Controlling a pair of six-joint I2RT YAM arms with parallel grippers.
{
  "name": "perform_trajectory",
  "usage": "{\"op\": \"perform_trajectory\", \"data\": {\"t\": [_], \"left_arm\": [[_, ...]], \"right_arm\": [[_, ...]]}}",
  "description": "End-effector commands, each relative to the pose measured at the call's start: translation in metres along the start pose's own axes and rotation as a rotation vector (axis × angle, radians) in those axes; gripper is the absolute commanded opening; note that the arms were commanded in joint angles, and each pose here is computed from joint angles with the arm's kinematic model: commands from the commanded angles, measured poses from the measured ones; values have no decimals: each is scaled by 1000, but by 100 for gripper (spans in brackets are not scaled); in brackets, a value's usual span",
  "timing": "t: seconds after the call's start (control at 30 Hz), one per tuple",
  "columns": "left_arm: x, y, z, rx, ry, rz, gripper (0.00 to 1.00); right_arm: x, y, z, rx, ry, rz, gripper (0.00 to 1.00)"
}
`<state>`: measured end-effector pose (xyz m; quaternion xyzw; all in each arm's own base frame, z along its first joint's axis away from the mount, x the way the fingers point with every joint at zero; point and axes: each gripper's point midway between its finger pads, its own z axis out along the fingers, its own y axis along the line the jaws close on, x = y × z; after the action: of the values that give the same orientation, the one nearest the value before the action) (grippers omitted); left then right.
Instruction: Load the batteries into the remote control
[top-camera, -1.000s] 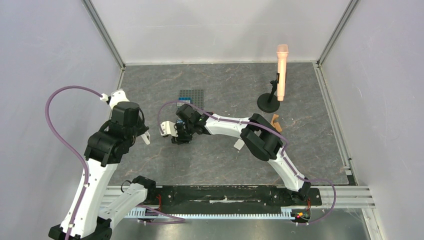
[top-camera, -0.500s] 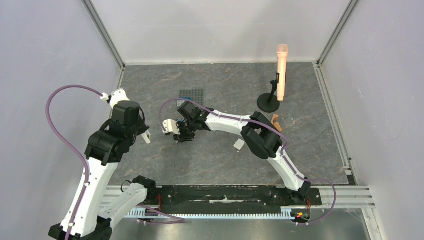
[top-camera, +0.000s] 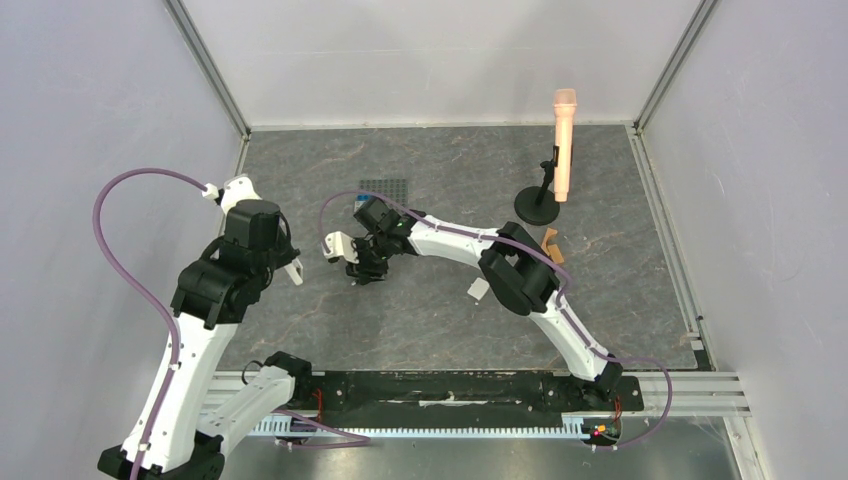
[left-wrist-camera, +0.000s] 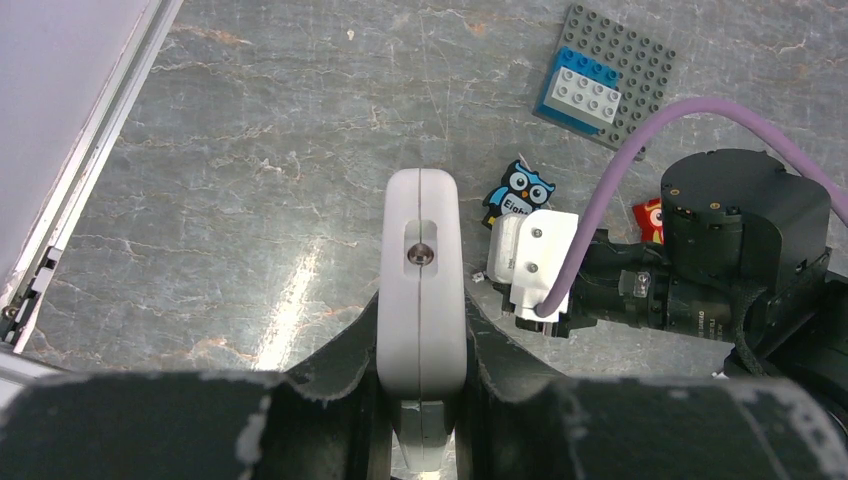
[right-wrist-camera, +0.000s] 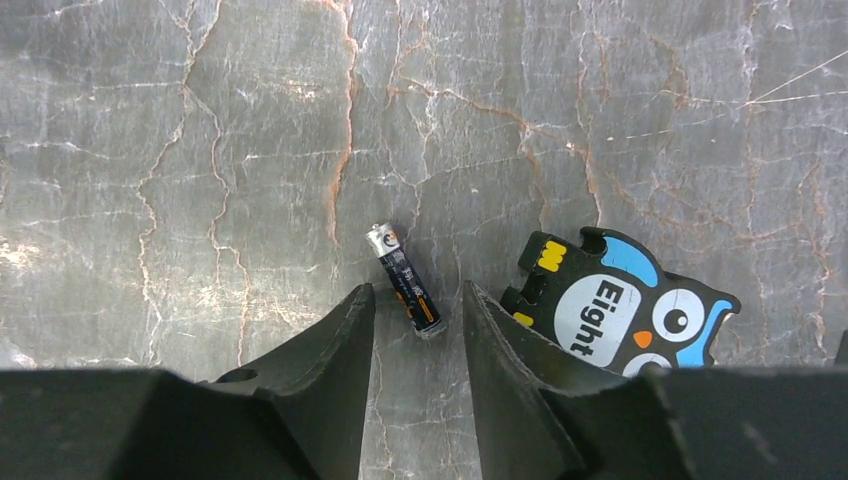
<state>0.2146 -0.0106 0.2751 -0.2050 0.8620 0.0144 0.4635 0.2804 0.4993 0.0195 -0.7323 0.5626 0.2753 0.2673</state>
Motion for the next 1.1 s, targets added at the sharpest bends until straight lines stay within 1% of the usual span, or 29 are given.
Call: {"op": "perform_trajectory", "data": {"t": [0.0,0.07,0.2,0.27,0.33,0.4,0.47,0.6,0.67,0.77,0.83,0.93,1.07], "left_arm": [[-15,-6,-1,21,-52,-33,2],[-15,-7,-1,23,-51,-33,2],[-15,-7,0,24,-50,-30,2],[-15,-7,0,22,-49,-31,2],[-14,-8,0,25,-48,-31,2],[-14,-9,1,30,-44,-29,2],[-12,-9,0,36,-39,-30,2],[-6,-14,1,66,-19,-24,2],[-2,-21,1,107,-2,-14,2],[9,-35,0,201,39,18,2],[18,-48,-2,294,62,54,2],[34,-76,-14,507,96,115,2],[47,-111,-50,844,77,197,2]], "right_arm": [[80,41,31,-124,207,124,39],[83,44,31,-135,212,131,37],[84,48,31,-150,216,142,30],[85,49,30,-151,222,149,23],[84,51,26,-153,218,139,11],[85,52,22,-133,220,141,4],[80,50,14,-98,212,145,0],[68,54,-7,-42,175,180,0],[61,57,-20,-4,146,205,0],[50,67,-47,68,99,253,0],[49,77,-67,113,73,307,1],[60,98,-90,168,73,404,2],[76,125,-118,236,68,540,3]]}}
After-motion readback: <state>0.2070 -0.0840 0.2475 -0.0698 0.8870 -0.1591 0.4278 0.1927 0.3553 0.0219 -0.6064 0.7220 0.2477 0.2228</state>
